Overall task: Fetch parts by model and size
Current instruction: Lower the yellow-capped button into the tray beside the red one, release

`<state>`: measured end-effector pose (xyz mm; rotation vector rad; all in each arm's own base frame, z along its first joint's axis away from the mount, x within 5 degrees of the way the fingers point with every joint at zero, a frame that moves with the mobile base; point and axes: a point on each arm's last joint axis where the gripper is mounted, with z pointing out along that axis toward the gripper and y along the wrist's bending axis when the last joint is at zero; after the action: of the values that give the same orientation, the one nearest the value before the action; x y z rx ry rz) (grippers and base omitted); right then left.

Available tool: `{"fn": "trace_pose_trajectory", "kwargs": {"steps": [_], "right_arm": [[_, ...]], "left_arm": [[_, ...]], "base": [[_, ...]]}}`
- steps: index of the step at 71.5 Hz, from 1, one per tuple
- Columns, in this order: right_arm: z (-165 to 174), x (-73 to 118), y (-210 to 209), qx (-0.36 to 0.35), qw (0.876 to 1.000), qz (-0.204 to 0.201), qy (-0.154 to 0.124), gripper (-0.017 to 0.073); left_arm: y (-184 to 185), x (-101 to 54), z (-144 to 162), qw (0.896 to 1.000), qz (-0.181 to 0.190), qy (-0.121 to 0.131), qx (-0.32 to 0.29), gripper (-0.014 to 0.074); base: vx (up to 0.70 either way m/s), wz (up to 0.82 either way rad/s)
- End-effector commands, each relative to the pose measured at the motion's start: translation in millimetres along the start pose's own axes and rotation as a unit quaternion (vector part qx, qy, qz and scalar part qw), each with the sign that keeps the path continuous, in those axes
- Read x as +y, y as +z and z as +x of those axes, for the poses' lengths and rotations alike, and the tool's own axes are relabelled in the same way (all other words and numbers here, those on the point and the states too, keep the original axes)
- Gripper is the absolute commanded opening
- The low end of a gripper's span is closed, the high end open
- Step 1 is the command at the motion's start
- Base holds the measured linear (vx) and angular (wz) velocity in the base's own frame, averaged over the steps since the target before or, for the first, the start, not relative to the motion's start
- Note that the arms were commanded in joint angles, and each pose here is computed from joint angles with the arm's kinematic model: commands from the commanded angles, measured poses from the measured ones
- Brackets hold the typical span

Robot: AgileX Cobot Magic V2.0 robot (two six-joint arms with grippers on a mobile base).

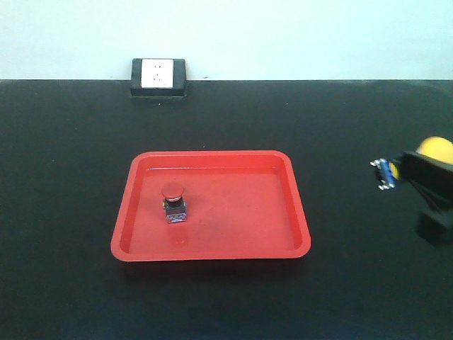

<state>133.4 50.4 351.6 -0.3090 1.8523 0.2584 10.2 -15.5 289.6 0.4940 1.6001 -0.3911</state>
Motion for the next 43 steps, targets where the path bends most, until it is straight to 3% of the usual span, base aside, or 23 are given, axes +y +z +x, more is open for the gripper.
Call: {"fn": "trace_pose_trajectory", "kwargs": {"steps": [1,10,22,43], "right_arm": [[-26.6,0.5,20.3,-0.017,1.000,0.001,-0.005,-0.0002],[-37.7,1.8,58.3,0.031,1.000,0.000,0.002,-0.0002],[-43.2,4.9,106.0,0.074,0.997,-0.009,0.032,-0.0002],[-37.4,13.2,186.9,0.179,0.984,-0.013,0.022,0.0000]], "left_arm": [[-2.6,0.7,-13.7,0.999,-0.001,-0.009,-0.049,0.0389],[-2.6,0.7,-13.7,0.999,-0.001,-0.009,-0.049,0.0389],[-2.6,0.7,-13.6,0.999,-0.001,-0.009,-0.049,0.0389],[-2.6,0.7,-13.6,0.999,-0.001,-0.009,-0.049,0.0389]], "base": [[0.00,0.00],[0.00,0.00],[0.00,0.00],[0.00,0.00]]}}
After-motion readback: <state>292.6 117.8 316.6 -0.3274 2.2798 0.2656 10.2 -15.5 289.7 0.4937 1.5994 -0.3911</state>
